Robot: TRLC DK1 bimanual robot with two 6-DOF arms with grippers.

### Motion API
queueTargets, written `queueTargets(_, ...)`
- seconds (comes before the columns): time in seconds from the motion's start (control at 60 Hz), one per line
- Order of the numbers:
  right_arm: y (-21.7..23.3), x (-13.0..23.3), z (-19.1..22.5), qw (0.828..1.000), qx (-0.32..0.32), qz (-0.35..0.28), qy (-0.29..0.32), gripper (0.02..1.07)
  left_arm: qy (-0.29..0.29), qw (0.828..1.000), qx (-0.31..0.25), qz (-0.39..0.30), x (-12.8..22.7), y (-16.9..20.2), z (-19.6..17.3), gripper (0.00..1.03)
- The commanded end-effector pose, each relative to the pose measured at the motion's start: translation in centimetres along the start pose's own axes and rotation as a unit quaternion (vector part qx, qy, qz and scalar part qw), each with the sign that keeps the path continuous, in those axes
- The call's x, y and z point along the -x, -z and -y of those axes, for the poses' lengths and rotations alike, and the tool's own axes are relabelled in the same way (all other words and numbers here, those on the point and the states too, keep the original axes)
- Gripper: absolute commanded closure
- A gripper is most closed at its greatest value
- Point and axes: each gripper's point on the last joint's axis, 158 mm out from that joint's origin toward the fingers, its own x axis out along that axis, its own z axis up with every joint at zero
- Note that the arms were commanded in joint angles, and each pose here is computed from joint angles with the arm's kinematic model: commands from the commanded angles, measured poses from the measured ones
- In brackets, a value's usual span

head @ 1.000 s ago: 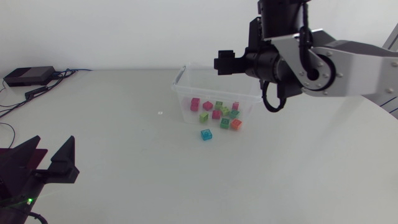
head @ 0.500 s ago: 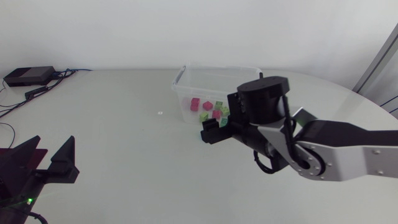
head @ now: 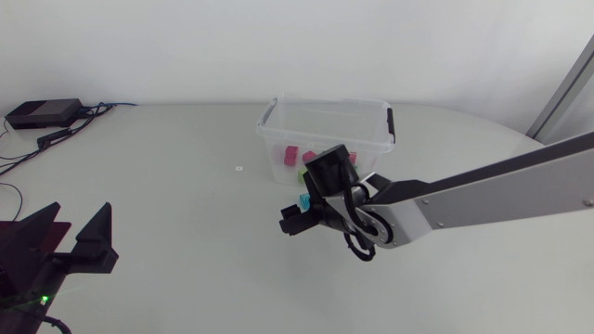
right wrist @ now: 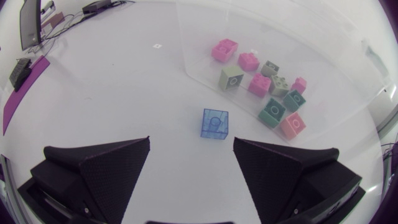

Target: Pick up the duplo bricks and place them in the container

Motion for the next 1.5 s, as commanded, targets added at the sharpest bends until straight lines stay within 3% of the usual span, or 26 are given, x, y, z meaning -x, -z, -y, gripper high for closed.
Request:
queueTargets(0.0, 0.3, -1.5, 0.3, 1.0, 0.0, -0.024, 0.006, 0.1, -0.001, 1.0, 0.013, -0.004, 0.0, 0.6, 0.0, 0.05)
queueTargets(0.283, 1.1, -4.3, 2.8, 0.997, -0.019, -0.072, 0.027, 0.11, -0.001, 1.0, 0.013, -0.004, 0.0, 0.6, 0.0, 0.05)
queueTargets(0.6, 0.8, -5.2, 2.9, 0.993, -0.03, -0.114, 0.004, 0.16, -0.001, 1.0, 0.013, -0.004, 0.0, 0.6, 0.0, 0.05)
queueTargets(0.783, 0.4, -5.7, 2.9, 0.991, -0.031, -0.129, 0.007, 0.33, -0.001, 1.0, 0.013, -0.004, 0.0, 0.6, 0.0, 0.05)
queueTargets(1.017, 0.7, -6.1, 3.1, 0.985, -0.034, -0.17, 0.014, 0.37, -0.001, 1.0, 0.013, -0.004, 0.0, 0.6, 0.0, 0.05)
queueTargets(1.133, 0.5, -6.6, 3.4, 0.984, -0.039, -0.175, 0.017, 0.5, -0.001, 1.0, 0.013, -0.004, 0.0, 0.6, 0.0, 0.05)
queueTargets(1.35, 1.3, -6.8, 3.6, 0.974, -0.054, -0.22, 0.019, 0.53, -0.001, 1.0, 0.013, -0.004, 0.0, 0.6, 0.0, 0.05)
queueTargets(1.483, 1.7, -7.0, 3.3, 0.973, -0.054, -0.225, 0.019, 0.65, -0.001, 1.0, 0.013, -0.004, 0.0, 0.6, 0.0, 0.05)
